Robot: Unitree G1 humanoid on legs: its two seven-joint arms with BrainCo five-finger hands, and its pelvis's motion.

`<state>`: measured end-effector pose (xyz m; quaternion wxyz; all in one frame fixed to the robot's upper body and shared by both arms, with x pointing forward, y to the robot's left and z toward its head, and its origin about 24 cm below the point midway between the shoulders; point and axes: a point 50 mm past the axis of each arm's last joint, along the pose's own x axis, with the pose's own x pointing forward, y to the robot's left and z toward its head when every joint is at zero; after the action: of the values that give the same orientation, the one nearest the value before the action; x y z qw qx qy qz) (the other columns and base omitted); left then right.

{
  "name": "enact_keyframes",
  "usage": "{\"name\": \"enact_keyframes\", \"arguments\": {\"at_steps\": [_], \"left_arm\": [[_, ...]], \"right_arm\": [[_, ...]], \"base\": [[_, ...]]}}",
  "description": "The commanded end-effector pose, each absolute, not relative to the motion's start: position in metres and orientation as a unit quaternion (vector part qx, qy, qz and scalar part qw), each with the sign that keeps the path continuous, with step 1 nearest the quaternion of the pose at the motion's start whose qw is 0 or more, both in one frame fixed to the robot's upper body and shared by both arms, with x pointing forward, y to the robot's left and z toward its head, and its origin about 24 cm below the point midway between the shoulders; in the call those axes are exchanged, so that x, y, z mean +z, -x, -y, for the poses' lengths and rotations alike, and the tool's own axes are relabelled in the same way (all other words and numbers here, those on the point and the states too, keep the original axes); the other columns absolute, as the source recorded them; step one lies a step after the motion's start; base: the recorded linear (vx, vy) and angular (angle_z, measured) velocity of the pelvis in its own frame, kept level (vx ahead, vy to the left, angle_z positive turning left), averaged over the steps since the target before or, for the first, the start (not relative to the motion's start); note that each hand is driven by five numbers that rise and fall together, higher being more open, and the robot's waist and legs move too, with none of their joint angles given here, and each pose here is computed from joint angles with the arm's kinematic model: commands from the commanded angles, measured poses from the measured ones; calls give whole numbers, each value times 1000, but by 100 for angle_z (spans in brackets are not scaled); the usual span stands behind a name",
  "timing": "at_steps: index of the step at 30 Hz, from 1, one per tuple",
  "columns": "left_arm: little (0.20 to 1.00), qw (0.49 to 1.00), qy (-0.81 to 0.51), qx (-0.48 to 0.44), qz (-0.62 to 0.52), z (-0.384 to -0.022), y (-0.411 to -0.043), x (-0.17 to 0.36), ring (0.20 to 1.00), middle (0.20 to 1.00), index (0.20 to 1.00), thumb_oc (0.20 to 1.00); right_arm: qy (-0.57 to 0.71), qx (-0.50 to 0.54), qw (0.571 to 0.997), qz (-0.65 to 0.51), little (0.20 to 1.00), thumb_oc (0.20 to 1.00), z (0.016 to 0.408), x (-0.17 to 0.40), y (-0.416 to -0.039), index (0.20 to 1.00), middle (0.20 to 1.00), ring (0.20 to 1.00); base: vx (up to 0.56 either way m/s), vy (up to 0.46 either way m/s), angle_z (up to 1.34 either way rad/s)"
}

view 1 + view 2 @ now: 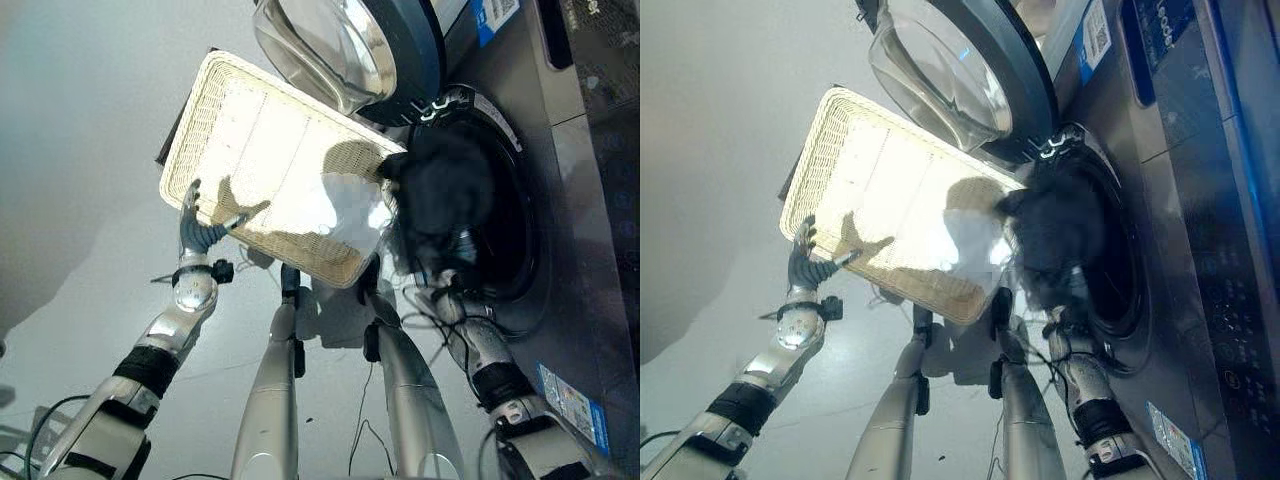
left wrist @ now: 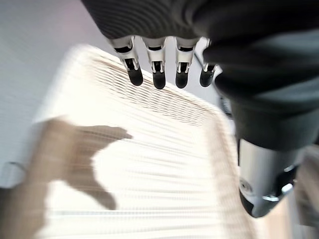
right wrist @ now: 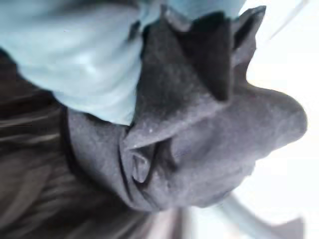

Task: Put the clothes into the washing machine.

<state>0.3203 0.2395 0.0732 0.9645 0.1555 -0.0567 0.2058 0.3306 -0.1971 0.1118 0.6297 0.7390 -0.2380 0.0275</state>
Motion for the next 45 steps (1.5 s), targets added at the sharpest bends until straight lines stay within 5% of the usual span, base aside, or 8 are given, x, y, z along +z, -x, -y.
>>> {"name": "enact_keyframes", "arguments": {"at_steps": [1, 14, 16, 17, 19, 24, 31, 45], "left_arm": [[1000, 967, -118, 220, 46, -240, -316, 62, 1000, 1000, 1000, 1000], [1000, 976, -129, 168, -50, -229, -301, 12, 1000, 1000, 1000, 1000], [1000, 977, -129, 162, -48, -228, -302, 14, 1000, 1000, 1000, 1000], [1000, 979, -127, 155, -48, -227, -302, 15, 1000, 1000, 1000, 1000], [1000, 979, -128, 152, -48, -226, -303, 15, 1000, 1000, 1000, 1000], [1000, 981, -134, 138, -35, -223, -306, 23, 1000, 1000, 1000, 1000], [1000, 981, -133, 134, -40, -212, -305, 17, 1000, 1000, 1000, 1000], [1000, 976, -85, 172, -105, -207, -278, -21, 1000, 1000, 1000, 1000]], "right_arm": [[-723, -103, 576, 367, 200, 200, 258, 144, -317, 200, 200, 200], [-659, -450, 223, 560, 200, 200, 395, 201, -240, 200, 200, 200], [-661, -451, 236, 551, 633, 633, 402, 205, -240, 633, 633, 633], [-675, -450, 275, 516, 1000, 1000, 407, 206, -247, 1000, 1000, 1000], [-680, -451, 295, 497, 1000, 1000, 407, 204, -252, 1000, 1000, 1000], [-721, -300, 582, 227, 1000, 1000, 358, 179, -334, 1000, 1000, 1000], [-610, -170, 766, 113, 1000, 1000, 303, 140, -358, 1000, 1000, 1000], [-136, -171, 949, 226, 1000, 1000, 226, 135, -323, 1000, 1000, 1000]], "base": [[43, 28, -8], [29, 25, -1], [22, -9, 10], [19, -5, 5], [17, -13, 8], [18, -52, 3], [-7, -26, -11], [-28, 48, 2]]}}
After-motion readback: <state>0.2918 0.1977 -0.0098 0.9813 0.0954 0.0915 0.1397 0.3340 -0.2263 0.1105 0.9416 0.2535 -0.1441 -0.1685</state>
